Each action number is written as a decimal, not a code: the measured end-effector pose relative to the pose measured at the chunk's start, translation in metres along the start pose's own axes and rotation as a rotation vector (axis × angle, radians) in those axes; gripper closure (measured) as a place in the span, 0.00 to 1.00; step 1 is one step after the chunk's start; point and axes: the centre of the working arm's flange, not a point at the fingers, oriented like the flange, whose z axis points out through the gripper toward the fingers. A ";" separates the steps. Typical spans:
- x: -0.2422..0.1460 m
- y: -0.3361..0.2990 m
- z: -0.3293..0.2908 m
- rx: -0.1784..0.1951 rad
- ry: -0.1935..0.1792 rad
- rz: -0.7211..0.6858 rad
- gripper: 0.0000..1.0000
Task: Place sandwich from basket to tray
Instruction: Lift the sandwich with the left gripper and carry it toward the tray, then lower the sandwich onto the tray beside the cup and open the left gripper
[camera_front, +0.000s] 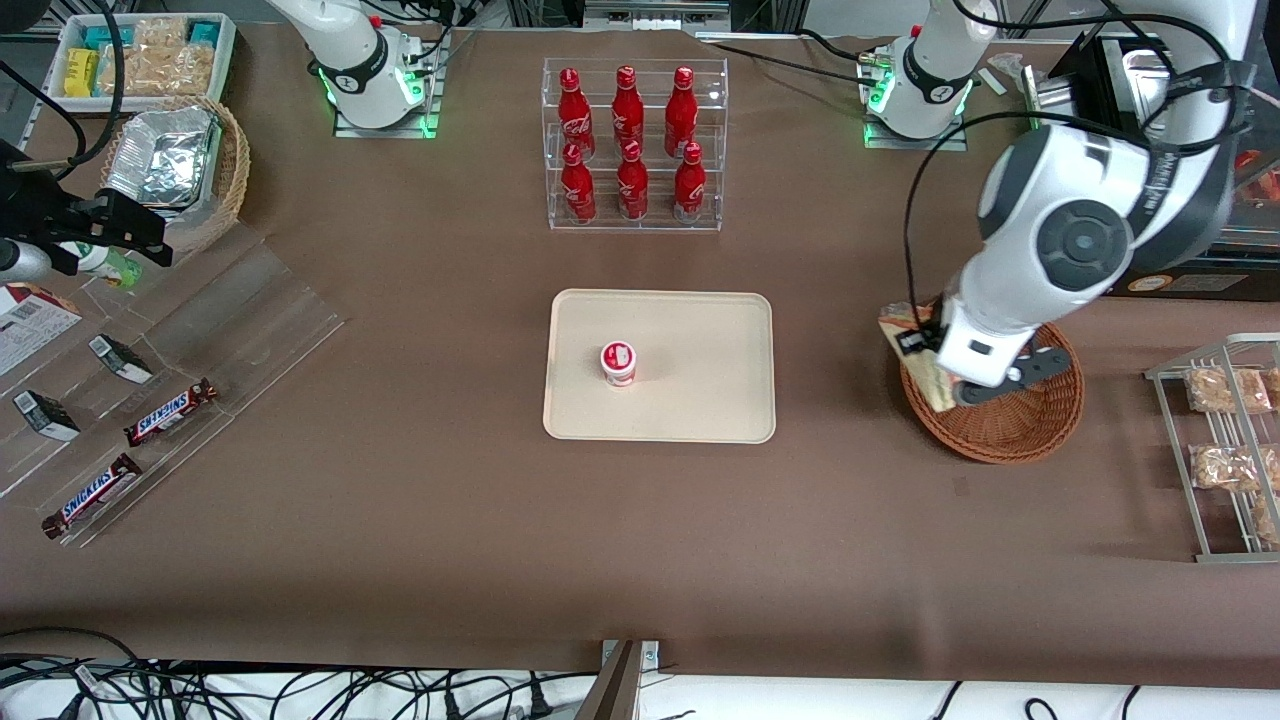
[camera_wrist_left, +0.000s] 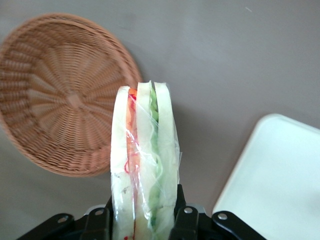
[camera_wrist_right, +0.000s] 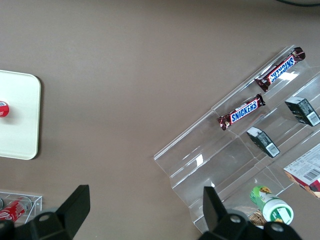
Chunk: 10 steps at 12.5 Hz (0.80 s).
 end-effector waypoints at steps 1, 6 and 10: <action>-0.012 0.019 0.001 -0.014 0.004 0.039 0.57; -0.081 0.128 0.042 -0.038 0.053 0.226 0.57; -0.132 0.200 0.112 -0.014 0.146 0.301 0.57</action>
